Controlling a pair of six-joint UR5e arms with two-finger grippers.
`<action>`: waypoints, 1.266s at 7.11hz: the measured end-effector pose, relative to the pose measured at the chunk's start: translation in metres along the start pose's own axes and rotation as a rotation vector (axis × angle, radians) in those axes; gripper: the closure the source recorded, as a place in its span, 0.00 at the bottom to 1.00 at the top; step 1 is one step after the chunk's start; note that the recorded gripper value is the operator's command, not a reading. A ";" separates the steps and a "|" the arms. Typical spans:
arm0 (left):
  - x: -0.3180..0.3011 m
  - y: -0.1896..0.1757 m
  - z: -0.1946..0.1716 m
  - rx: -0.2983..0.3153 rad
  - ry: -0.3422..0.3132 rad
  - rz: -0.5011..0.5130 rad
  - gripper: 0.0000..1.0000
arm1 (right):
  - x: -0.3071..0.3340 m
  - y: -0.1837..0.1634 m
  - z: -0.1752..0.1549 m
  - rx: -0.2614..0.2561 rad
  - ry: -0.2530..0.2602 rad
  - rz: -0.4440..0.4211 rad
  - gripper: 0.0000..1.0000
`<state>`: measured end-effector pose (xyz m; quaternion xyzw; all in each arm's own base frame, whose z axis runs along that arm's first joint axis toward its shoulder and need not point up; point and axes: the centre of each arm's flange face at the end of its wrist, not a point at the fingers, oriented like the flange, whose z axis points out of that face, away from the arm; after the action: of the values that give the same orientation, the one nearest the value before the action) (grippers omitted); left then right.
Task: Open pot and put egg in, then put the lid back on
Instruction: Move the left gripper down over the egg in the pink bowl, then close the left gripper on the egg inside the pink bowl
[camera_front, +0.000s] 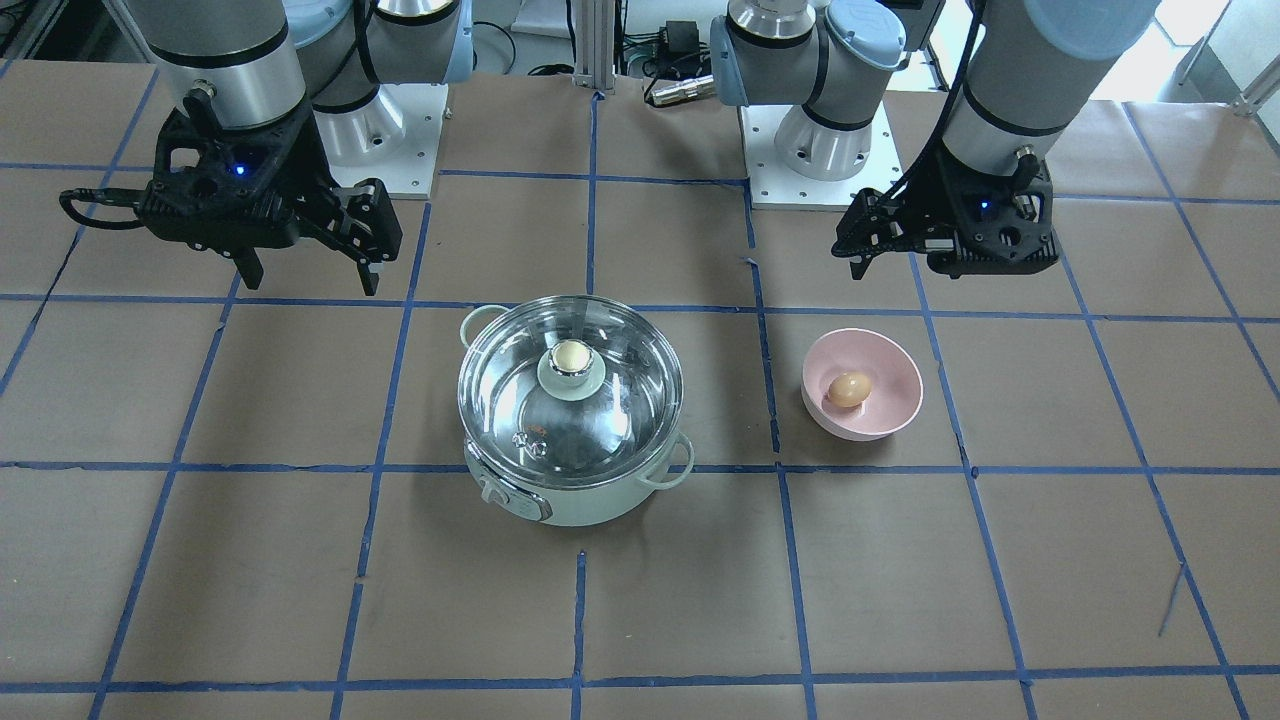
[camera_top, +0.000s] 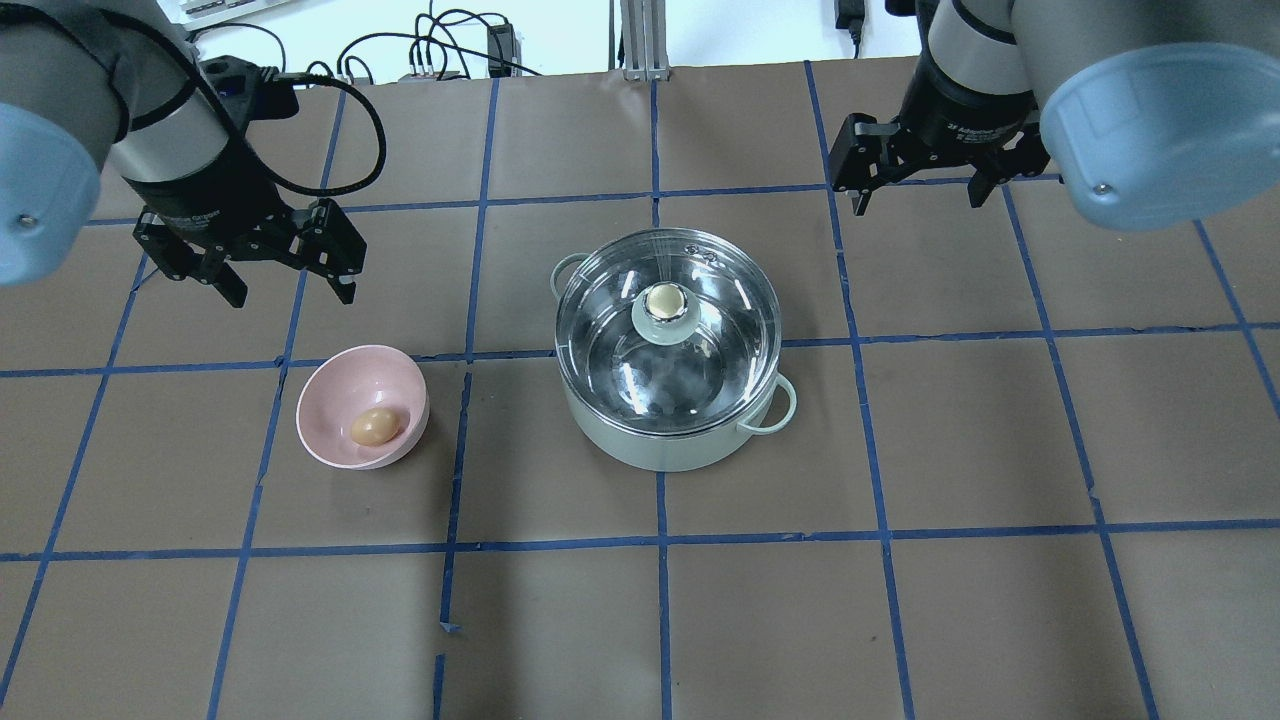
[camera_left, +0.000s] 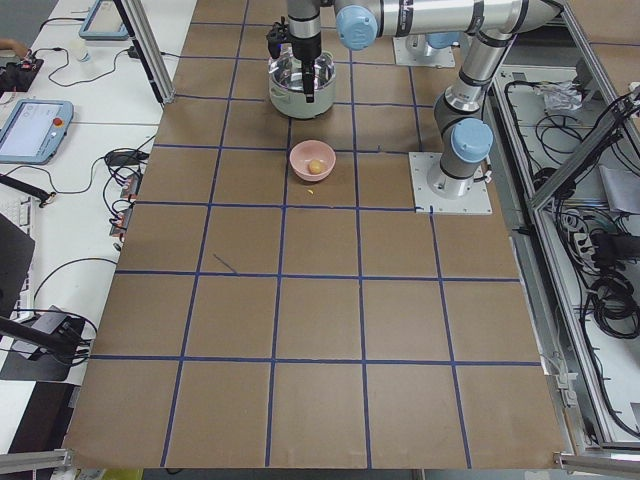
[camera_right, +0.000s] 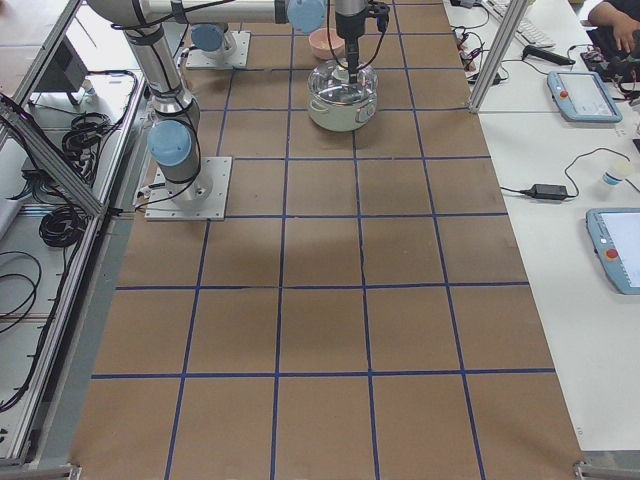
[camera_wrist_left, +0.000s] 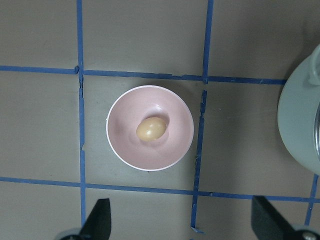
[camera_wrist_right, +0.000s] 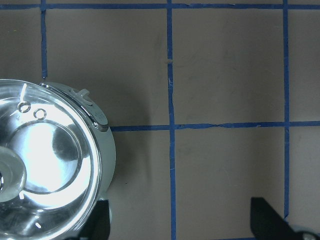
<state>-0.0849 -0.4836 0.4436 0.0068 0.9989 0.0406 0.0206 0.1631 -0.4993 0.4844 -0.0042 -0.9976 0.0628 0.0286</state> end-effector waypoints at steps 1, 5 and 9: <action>-0.003 0.001 0.019 -0.017 0.003 0.023 0.00 | 0.000 0.000 0.000 0.000 0.000 0.001 0.00; -0.033 0.006 0.106 0.017 0.034 0.132 0.00 | -0.002 0.001 0.001 -0.002 -0.002 -0.003 0.00; -0.044 -0.005 0.168 0.002 0.036 0.360 0.01 | -0.002 0.002 0.004 -0.009 -0.002 -0.005 0.00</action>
<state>-0.0337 -0.4756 0.2776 0.1849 0.9818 0.0430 -0.0048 0.1650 -0.4980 0.4802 -0.0016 -0.9979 0.0583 0.0279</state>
